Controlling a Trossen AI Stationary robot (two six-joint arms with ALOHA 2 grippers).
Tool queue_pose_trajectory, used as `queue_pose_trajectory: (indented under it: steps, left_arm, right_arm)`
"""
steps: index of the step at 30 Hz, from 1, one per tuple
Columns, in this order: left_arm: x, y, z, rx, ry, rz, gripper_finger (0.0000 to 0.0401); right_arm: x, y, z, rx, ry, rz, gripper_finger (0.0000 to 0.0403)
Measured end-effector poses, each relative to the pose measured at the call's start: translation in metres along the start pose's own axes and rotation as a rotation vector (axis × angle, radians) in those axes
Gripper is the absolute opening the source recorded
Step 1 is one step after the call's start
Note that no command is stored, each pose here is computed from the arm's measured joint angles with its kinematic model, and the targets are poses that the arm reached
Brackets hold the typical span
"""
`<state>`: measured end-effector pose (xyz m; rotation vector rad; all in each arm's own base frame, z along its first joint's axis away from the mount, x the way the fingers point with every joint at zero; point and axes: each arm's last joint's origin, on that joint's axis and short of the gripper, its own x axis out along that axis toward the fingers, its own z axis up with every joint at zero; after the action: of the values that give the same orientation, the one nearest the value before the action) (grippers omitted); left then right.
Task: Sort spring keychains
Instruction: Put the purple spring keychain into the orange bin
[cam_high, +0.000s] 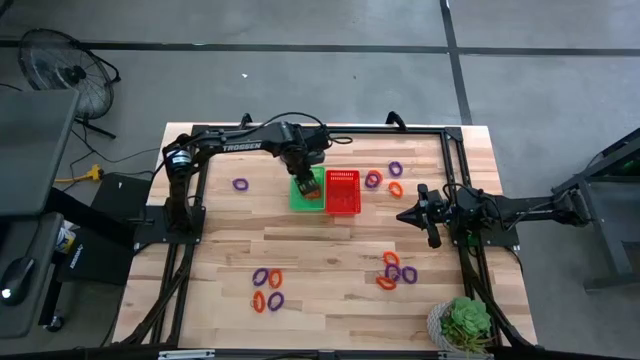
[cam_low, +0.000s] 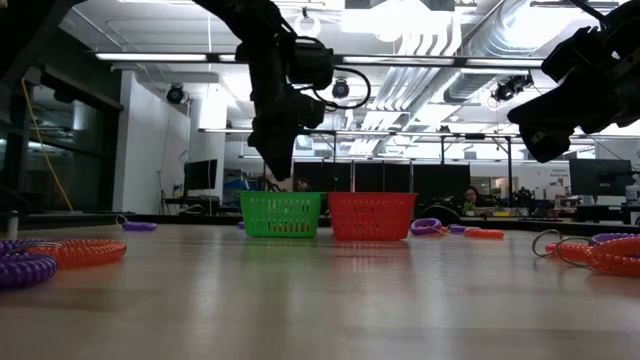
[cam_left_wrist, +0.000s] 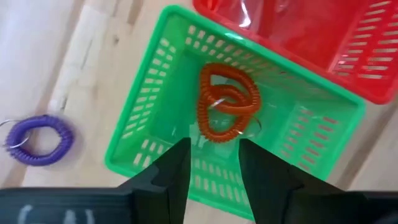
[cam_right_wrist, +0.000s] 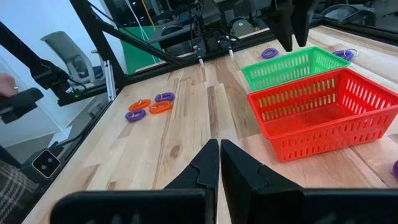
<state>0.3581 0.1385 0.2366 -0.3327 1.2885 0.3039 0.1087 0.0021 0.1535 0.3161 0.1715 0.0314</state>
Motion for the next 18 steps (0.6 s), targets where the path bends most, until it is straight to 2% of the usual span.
queue_pose_trajectory:
  steps: [11, 18]
  left_arm:
    - [-0.006, 0.041, -0.004, -0.163, 0.024, -0.009, 0.0136]
    - [-0.009, 0.073, -0.008, -0.360, 0.024, 0.013, 0.0136]
  right_arm:
    - [0.000, 0.000, 0.000, 0.000, 0.001, 0.000, 0.0012]
    - [0.000, 0.000, 0.000, 0.000, 0.000, 0.000, 0.0012]
